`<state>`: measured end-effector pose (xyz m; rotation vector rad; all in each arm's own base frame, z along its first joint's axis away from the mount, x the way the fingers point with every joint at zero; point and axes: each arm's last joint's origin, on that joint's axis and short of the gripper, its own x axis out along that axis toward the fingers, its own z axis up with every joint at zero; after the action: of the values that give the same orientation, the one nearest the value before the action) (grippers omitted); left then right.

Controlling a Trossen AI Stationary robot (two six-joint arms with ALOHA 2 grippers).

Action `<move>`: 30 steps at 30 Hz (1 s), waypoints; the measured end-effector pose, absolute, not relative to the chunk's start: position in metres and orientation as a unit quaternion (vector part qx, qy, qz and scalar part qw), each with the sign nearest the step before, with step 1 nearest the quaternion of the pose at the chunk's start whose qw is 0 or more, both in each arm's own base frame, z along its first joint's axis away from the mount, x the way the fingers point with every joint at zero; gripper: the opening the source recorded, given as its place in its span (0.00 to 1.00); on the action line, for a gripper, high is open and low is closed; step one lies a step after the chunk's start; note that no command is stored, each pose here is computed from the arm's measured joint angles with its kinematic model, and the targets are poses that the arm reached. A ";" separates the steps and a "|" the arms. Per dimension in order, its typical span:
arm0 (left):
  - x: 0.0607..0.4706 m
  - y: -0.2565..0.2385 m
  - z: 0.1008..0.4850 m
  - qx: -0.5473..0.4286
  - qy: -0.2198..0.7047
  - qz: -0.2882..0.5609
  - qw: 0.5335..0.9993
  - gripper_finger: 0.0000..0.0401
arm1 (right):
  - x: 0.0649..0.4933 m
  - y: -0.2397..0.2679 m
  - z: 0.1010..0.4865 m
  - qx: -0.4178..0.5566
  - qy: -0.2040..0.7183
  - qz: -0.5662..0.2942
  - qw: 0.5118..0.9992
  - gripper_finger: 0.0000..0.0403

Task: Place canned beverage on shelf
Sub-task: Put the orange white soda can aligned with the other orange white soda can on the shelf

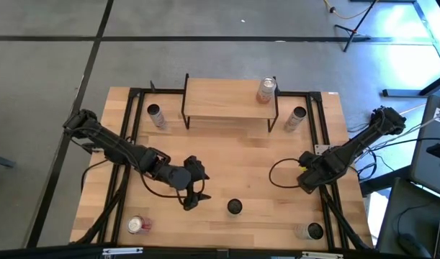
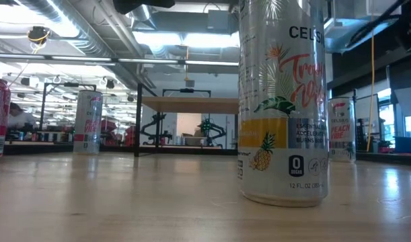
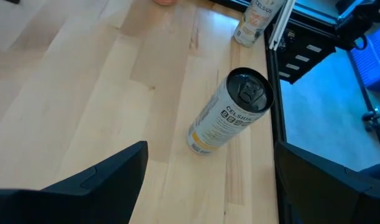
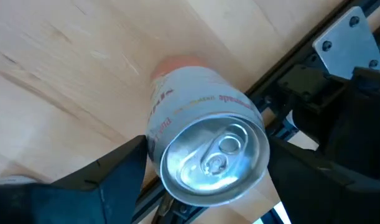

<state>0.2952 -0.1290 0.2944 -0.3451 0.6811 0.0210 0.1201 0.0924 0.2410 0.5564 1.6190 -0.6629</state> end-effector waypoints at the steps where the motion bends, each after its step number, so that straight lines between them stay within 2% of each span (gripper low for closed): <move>1: 0.295 -0.129 0.294 -0.168 0.332 0.011 0.928 0.85 | 0.120 0.092 0.238 0.241 0.700 -0.286 0.608 0.76; 9: 0.295 -0.129 0.294 -0.164 0.332 0.010 0.929 0.85 | 0.119 0.092 0.231 0.234 0.707 -0.278 0.607 0.76; 16: 0.295 -0.129 0.294 -0.164 0.332 0.010 0.929 0.85 | 0.119 0.092 0.231 0.219 0.713 -0.258 0.614 0.62; 20: 0.295 -0.129 0.294 -0.165 0.332 0.009 0.929 0.85 | 0.121 0.093 0.236 0.206 0.712 -0.242 0.626 0.61; 24: 0.295 -0.129 0.294 -0.165 0.333 0.009 0.929 0.85 | 0.129 0.097 0.245 0.198 0.687 -0.209 0.667 0.61; 27: 0.295 -0.129 0.294 -0.164 0.333 0.008 0.929 0.85 | 0.128 0.097 0.245 0.197 0.693 -0.209 0.661 0.61; 30: 0.295 -0.129 0.294 -0.164 0.333 0.008 0.929 0.85 | 0.134 0.101 0.244 0.211 0.682 -0.195 0.673 0.69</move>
<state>0.2950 -0.1292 0.2942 -0.3353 0.6822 0.0163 0.1337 0.1006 0.2440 0.4751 1.5349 -0.4389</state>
